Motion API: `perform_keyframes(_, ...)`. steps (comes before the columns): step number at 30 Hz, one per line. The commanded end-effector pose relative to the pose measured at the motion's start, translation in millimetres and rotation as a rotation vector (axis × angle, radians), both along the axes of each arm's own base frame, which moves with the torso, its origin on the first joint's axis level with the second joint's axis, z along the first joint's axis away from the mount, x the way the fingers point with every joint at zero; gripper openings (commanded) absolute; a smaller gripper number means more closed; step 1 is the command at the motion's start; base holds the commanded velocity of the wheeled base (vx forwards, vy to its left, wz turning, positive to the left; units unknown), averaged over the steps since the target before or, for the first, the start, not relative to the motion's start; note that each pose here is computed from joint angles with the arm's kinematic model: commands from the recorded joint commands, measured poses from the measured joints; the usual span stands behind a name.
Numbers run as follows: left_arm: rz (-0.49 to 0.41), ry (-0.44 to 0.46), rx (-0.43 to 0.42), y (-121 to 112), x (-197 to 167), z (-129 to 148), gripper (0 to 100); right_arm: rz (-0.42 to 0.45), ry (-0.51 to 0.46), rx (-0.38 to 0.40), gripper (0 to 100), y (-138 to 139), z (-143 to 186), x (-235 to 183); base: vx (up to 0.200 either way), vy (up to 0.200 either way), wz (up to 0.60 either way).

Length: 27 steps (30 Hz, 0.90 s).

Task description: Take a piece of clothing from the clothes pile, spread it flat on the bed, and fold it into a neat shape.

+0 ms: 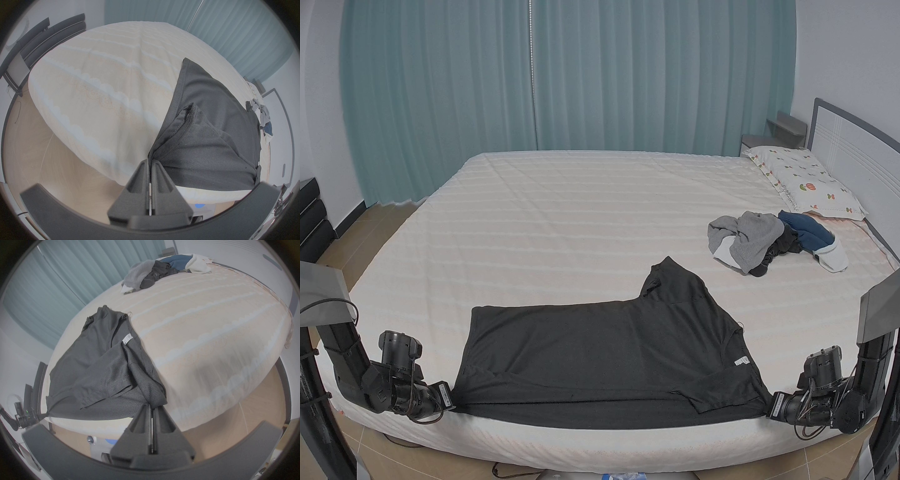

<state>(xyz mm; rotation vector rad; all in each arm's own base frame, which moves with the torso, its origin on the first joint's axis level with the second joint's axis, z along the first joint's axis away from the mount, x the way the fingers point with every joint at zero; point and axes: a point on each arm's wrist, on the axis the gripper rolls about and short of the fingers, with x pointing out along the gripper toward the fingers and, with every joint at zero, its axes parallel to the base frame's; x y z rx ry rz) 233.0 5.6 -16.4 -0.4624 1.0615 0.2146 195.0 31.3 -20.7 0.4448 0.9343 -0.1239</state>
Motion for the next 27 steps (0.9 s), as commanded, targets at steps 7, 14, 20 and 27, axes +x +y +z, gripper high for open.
perform_keyframes(7,-0.017,0.028,0.006,-2,-7,-3,0,0.013,0.029,-0.015,0,-1,-2,-4,0.0,0.0,0.0)
perform_keyframes(14,-0.017,0.02,0.006,-2,-7,-1,100,0.014,0.009,-0.017,100,-1,0,-4,0.0,0.0,0.0)
perform_keyframes(20,-0.03,-0.028,0.023,5,-6,9,100,-0.052,-0.065,-0.065,100,-7,10,1,0.0,0.0,0.0)
perform_keyframes(27,-0.014,-0.099,0.018,11,-1,22,100,-0.134,-0.232,-0.051,100,-21,41,11,0.0,0.0,0.0)
